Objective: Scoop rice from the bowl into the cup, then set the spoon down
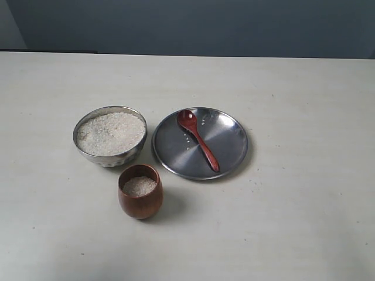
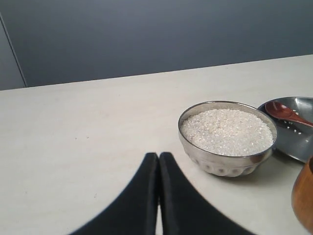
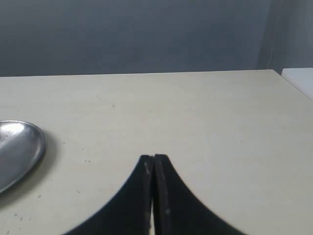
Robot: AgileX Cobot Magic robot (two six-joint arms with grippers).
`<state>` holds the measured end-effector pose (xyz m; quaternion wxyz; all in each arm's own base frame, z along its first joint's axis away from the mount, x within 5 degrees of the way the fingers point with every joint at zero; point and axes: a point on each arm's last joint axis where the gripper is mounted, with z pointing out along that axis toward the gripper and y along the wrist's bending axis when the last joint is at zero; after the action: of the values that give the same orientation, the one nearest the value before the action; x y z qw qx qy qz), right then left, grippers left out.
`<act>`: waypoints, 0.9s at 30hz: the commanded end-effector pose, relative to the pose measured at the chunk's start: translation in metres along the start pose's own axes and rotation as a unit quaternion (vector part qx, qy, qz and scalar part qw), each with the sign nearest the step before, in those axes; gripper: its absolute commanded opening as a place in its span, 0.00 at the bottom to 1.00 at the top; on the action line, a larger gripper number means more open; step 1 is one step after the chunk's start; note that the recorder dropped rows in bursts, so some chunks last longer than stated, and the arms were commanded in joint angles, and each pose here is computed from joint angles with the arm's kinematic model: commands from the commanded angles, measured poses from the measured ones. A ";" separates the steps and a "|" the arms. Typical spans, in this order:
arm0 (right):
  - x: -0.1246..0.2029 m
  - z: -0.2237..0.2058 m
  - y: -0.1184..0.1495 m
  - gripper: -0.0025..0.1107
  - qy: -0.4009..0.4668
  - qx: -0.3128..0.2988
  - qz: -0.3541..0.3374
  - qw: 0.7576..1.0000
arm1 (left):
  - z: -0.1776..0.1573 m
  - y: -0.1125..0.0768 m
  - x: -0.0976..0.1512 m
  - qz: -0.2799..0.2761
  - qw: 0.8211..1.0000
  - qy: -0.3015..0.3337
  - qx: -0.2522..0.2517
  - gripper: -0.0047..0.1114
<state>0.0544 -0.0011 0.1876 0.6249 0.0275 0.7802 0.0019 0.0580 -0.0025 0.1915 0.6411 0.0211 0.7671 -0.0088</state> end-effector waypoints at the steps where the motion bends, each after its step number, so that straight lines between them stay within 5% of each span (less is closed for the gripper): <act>1: 0.002 0.000 -0.001 0.02 -0.002 0.004 -0.002 1.000 | 0.000 0.000 0.006 -0.003 1.000 0.025 0.003 0.04; 27: 0.002 0.000 -0.001 0.02 -0.002 0.004 -0.002 1.000 | -0.003 0.000 0.009 -0.001 0.999 0.035 0.003 0.04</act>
<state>0.0544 -0.0011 0.1876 0.6249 0.0275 0.7802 0.0019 0.0537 -0.0024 0.1837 0.6115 0.0229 0.7909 -0.0082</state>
